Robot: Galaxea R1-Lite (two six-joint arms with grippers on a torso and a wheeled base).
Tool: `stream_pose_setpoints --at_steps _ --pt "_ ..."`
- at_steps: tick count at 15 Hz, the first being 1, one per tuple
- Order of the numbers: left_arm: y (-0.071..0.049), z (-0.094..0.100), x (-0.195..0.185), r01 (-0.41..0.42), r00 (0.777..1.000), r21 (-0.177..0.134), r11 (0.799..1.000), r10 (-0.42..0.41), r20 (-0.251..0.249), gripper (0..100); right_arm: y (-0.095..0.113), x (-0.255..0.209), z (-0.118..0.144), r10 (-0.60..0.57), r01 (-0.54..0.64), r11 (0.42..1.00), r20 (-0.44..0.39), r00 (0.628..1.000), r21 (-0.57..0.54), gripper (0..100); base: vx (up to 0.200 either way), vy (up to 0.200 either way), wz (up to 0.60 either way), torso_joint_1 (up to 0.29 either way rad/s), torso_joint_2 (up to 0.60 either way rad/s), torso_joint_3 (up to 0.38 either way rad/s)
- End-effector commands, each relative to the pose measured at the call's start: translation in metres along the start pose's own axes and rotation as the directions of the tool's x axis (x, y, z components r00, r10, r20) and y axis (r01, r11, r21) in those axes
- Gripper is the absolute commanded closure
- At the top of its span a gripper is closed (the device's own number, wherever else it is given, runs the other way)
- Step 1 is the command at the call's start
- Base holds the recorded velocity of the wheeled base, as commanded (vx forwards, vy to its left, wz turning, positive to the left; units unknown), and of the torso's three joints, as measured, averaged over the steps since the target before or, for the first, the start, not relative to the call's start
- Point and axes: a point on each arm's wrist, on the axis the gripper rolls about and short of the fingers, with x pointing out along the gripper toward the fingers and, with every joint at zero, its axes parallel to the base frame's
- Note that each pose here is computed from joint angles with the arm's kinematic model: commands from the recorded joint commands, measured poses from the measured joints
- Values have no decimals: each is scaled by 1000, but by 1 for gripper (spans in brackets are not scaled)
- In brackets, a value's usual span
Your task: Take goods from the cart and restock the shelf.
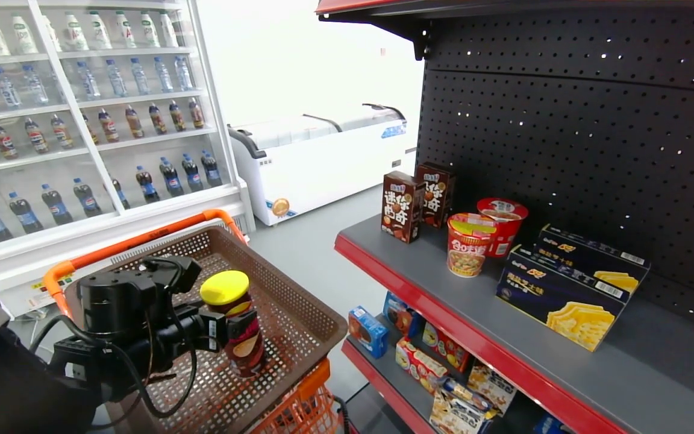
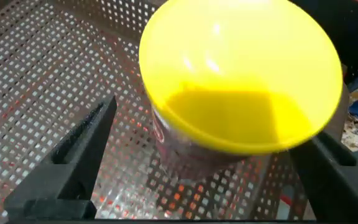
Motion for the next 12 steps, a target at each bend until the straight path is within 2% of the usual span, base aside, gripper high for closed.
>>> stream_pose_setpoints --at_steps 1,5,8,12 --pt "-1 -10 10 5 1000 -2 1000 -5 -31 0 0 0 0 0 0 1000 1 1000 0 0 0 0 0 0 0 0" --pt "-7 -16 16 29 1000 5 1000 -29 -3 0 0 0 0 0 0 1000 1 1000 0 0 0 0 0 0 0 0" --pt "-13 -17 23 50 998 24 998 -51 44 0 0 0 0 0 0 1000 1 1000 0 0 0 0 0 0 0 0" --pt "-13 -25 29 53 998 26 998 -54 37 0 0 0 0 0 0 1000 -1 1000 0 0 0 0 0 0 0 0"
